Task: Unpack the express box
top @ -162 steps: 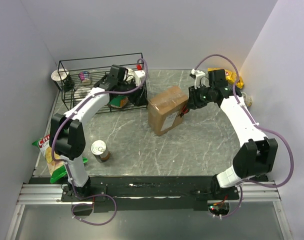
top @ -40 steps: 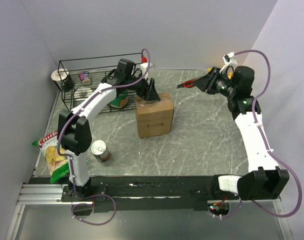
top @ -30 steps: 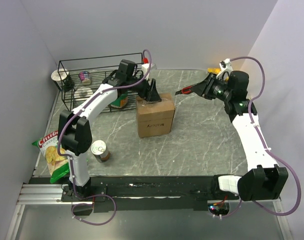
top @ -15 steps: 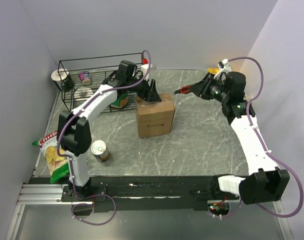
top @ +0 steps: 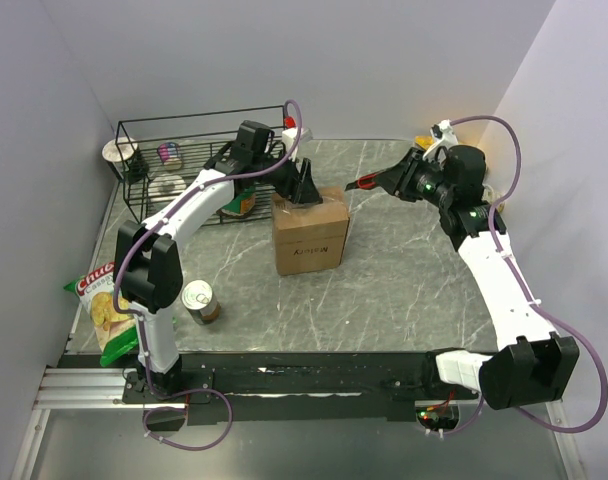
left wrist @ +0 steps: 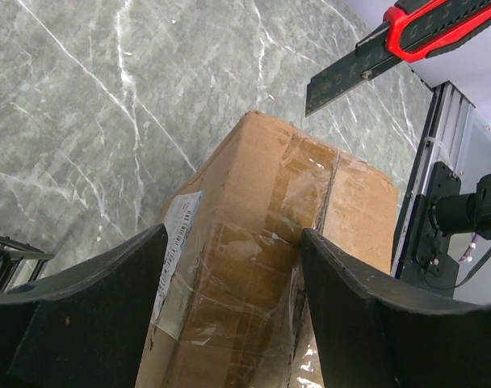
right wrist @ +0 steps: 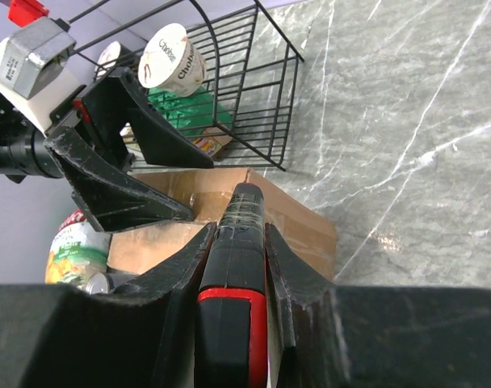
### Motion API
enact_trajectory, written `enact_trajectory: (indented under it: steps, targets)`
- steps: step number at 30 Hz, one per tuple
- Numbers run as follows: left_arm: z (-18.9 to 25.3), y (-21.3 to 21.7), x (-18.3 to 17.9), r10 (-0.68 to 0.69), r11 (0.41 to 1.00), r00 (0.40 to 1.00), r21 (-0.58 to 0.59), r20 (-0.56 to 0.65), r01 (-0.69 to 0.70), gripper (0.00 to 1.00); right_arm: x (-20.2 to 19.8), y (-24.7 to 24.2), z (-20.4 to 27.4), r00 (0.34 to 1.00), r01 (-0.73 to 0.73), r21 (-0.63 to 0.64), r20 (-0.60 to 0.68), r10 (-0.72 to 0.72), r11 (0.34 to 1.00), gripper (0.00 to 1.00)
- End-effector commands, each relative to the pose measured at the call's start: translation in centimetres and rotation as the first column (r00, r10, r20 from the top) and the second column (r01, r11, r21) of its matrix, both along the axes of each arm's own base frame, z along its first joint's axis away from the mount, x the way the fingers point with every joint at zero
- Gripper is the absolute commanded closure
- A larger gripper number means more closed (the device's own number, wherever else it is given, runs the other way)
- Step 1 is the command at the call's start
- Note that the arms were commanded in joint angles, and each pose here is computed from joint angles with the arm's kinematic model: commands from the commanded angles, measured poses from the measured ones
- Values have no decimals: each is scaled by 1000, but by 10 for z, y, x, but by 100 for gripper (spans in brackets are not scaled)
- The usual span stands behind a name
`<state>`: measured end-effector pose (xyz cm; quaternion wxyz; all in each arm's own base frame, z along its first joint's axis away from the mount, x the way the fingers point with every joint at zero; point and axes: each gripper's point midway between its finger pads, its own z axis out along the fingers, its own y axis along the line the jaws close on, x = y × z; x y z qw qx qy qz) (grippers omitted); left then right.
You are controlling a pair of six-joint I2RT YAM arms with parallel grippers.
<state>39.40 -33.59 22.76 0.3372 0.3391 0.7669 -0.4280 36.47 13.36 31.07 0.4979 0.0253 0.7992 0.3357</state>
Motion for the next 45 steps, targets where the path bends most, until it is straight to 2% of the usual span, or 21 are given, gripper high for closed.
enact_trajectory:
  steps: [1,36,45]
  targets:
    - [-2,1,-5,21,1000,1000,20,-6,-21,28,6,4,25,995,2,17,95,-4,1000,100]
    - [-7,-2,-5,34,999,999,33,-18,-34,28,4,15,7,997,-38,-32,67,40,999,100]
    - [-21,3,-7,58,997,997,60,-51,-55,43,-10,18,-2,998,-67,-54,8,67,996,100]
